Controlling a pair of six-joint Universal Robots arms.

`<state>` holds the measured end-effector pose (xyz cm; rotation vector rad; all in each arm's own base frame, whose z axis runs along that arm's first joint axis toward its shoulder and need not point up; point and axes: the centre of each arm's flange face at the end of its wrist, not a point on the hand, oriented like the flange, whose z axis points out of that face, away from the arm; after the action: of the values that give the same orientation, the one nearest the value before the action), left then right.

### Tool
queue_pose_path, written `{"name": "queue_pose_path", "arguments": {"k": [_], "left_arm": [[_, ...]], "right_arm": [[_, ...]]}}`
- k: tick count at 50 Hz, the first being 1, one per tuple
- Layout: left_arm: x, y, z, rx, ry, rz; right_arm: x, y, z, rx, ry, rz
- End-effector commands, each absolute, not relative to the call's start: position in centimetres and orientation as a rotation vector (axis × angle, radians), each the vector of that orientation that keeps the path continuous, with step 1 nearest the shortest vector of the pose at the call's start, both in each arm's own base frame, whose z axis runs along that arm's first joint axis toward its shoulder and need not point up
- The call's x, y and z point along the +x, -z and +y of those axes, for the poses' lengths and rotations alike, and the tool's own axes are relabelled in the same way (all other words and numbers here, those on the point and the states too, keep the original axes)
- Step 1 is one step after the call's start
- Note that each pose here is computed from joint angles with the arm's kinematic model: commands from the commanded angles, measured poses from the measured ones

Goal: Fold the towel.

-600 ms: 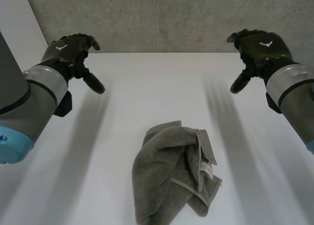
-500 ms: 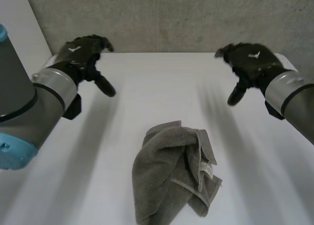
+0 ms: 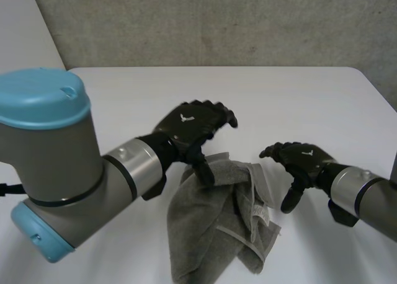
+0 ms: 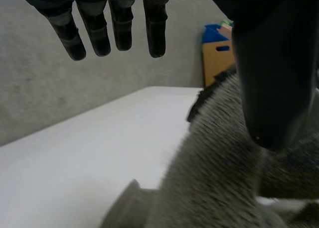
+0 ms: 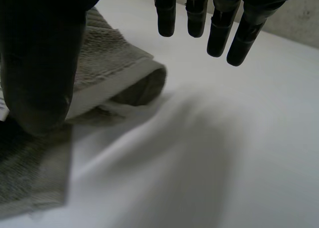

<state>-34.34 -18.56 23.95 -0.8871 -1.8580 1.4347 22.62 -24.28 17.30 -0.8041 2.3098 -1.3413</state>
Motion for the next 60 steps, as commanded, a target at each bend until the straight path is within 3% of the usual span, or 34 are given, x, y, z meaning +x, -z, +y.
{"name": "queue_pose_path", "arguments": {"k": [1, 12, 21, 28, 30, 31, 33, 34, 35, 36, 38, 43, 47, 53, 60], "left_arm": [[-35.4, -22.4, -16.8, -0.964, -1.339, -1.842], [-35.2, -21.7, -16.5, -0.965, -1.318, -1.867], [-34.3, -21.8, -17.1, -0.939, -1.34, -1.897], [-31.7, -25.6, -20.0, -0.835, -1.514, -1.87], [-31.2, -26.6, -20.7, -0.811, -1.56, -1.856], [-30.6, -28.0, -21.5, -0.778, -1.617, -1.833], [-30.1, -29.5, -22.5, -0.744, -1.688, -1.799], [-29.5, -31.3, -23.5, -0.711, -1.76, -1.757], [-29.5, -31.3, -23.5, -0.711, -1.761, -1.756], [-29.1, -32.8, -24.2, -0.685, -1.815, -1.72], [-28.9, -34.2, -24.5, -0.665, -1.856, -1.676], [-28.4, -38.7, -24.2, -0.593, -1.942, -1.523], [-27.9, -41.0, -23.0, -0.548, -1.968, -1.402], [-27.1, -39.6, -23.6, -0.549, -1.971, -1.417], [-21.4, -34.6, -28.3, -0.492, -1.964, -1.638]], "right_arm": [[23.5, -16.1, -23.7, -0.617, 1.23, 2.309], [24.9, -15.7, -22.6, -0.501, 1.141, 2.274], [25.6, -16.3, -24.0, -0.487, 1.249, 2.179], [26.3, -19.2, -26.0, -0.504, 1.376, 2.085], [26.8, -22.4, -27.5, -0.51, 1.488, 1.989], [26.8, -22.4, -27.5, -0.51, 1.489, 1.988], [27.2, -27.4, -28.8, -0.513, 1.654, 1.845], [27.2, -27.4, -28.8, -0.513, 1.654, 1.844], [27.4, -30.2, -29.1, -0.503, 1.731, 1.764], [27.4, -30.2, -29.1, -0.503, 1.732, 1.763], [27.3, -35.5, -28.9, -0.452, 1.829, 1.596], [26.6, -40.2, -28.2, -0.377, 1.905, 1.422], [26.8, -40.4, -27.7, -0.388, 1.898, 1.402], [26.1, -38.3, -27.9, -0.382, 1.894, 1.474], [22.0, -33.5, -30.7, -0.389, 1.967, 1.741]]}}
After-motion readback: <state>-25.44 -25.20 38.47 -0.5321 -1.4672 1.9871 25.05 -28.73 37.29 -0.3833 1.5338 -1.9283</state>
